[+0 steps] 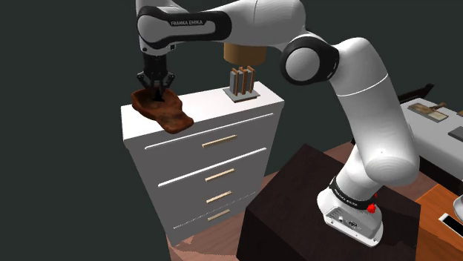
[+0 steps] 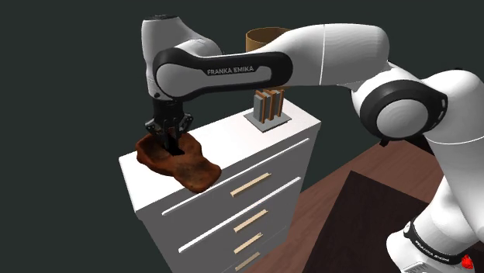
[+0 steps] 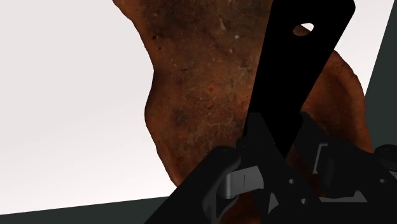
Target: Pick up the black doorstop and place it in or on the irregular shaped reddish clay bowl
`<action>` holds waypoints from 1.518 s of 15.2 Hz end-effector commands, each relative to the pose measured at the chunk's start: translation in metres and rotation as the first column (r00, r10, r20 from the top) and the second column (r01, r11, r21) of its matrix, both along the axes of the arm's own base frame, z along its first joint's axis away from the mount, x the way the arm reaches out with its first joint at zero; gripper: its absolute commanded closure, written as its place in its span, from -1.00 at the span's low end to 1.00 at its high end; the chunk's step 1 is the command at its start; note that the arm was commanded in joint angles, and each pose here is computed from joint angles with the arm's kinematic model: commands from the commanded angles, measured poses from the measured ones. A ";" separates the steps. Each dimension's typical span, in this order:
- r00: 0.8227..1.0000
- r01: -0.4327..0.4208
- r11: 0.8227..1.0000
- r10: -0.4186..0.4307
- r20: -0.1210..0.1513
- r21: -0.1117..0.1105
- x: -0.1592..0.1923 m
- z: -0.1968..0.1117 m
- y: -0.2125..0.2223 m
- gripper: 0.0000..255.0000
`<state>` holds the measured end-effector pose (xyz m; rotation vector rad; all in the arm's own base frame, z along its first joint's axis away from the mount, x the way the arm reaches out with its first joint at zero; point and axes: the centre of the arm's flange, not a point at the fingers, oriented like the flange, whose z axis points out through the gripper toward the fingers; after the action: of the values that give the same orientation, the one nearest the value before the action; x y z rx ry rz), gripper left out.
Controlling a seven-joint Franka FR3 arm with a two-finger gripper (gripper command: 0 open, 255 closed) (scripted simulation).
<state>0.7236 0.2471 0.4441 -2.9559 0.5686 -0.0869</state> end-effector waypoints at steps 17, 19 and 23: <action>1.000 0.001 1.000 -0.001 0.000 0.000 -0.005 0.043 -0.005 -1.00; 1.000 0.001 1.000 -0.001 0.000 0.000 -0.005 0.043 -0.005 -1.00; 1.000 0.001 1.000 -0.001 0.000 0.000 -0.005 0.043 -0.005 -1.00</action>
<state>0.7190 0.2417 0.4872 -2.9558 0.5695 -0.0878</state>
